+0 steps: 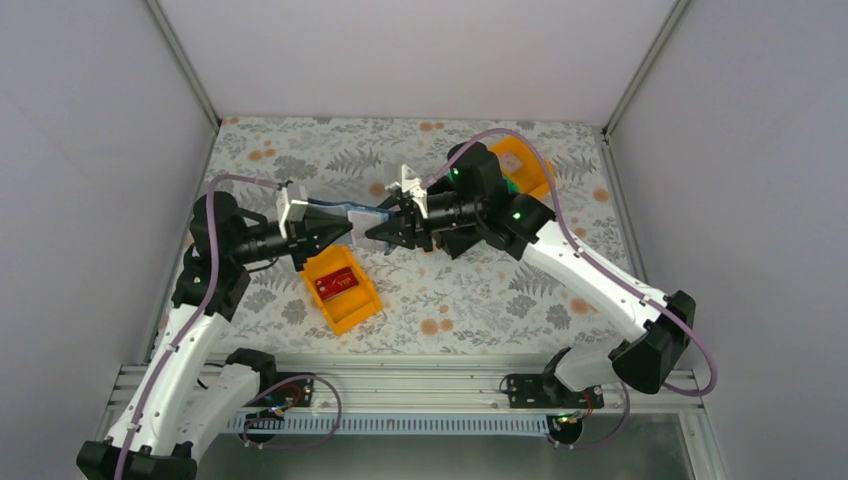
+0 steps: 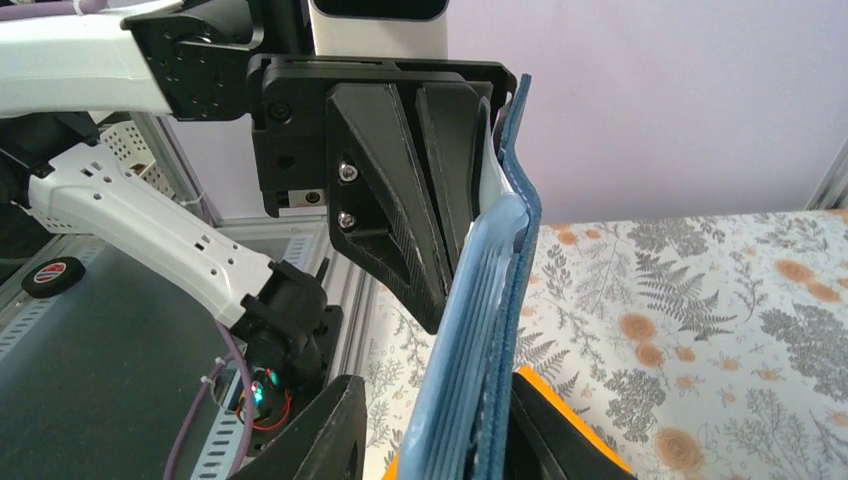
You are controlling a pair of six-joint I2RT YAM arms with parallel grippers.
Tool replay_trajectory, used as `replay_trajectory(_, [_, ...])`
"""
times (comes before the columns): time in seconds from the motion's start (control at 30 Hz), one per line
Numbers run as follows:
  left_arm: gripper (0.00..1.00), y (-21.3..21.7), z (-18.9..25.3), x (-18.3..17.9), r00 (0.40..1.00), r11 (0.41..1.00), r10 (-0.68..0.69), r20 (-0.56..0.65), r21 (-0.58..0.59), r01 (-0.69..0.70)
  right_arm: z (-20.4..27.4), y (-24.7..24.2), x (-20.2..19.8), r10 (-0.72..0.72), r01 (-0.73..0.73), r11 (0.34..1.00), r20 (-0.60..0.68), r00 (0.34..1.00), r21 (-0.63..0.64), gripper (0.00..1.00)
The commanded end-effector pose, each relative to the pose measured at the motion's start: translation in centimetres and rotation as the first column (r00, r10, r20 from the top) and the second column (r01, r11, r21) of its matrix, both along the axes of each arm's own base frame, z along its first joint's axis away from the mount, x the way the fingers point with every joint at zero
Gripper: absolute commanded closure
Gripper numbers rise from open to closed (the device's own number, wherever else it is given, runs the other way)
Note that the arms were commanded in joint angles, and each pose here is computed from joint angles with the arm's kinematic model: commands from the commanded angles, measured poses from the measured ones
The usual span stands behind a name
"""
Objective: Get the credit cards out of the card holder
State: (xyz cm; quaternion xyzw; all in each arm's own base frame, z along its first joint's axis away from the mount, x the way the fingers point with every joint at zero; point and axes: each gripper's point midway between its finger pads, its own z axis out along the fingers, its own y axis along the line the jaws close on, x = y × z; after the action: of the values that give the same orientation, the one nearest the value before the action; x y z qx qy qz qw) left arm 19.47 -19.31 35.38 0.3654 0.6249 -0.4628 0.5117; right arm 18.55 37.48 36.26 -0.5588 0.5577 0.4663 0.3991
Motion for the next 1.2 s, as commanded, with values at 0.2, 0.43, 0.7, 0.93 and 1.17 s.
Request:
replay_trajectory(0.2, [0.98, 0.4, -0.9, 0.6, 0.999, 0.999, 0.047, 0.013, 0.014, -0.047, -1.6, -0.3, -0.3, -0.013, 0.012, 1.0, -0.032, 0.999, -0.026, 0.73])
replay_trajectory(0.43, [0.98, 0.5, -1.3, 0.4, 0.997, 0.997, 0.045, 0.068, 0.061, -0.049, -2.7, -1.4, 0.7, -0.059, 0.057, 0.996, -0.039, 0.997, -0.072, 0.8])
replay_trajectory(0.7, [0.98, 0.8, -2.7, 0.2, 0.99, 0.989, 0.04, 0.139, 0.134, -0.059, -4.4, -1.7, 1.7, -0.114, 0.106, 0.984, -0.051, 0.992, -0.14, 0.9])
replay_trajectory(0.93, [0.98, 1.0, -3.1, 0.3, 0.984, 0.983, 0.051, 0.171, 0.164, -0.079, -4.3, -1.8, 1.5, -0.104, 0.097, 0.985, -0.043, 0.994, -0.145, 0.92])
replay_trajectory(1.17, [0.95, 0.3, -3.9, 0.0, 0.994, 0.995, 0.016, 0.109, 0.096, -0.026, -3.7, -0.7, 1.1, -0.035, 0.025, 0.993, -0.083, 0.996, -0.112, 0.96])
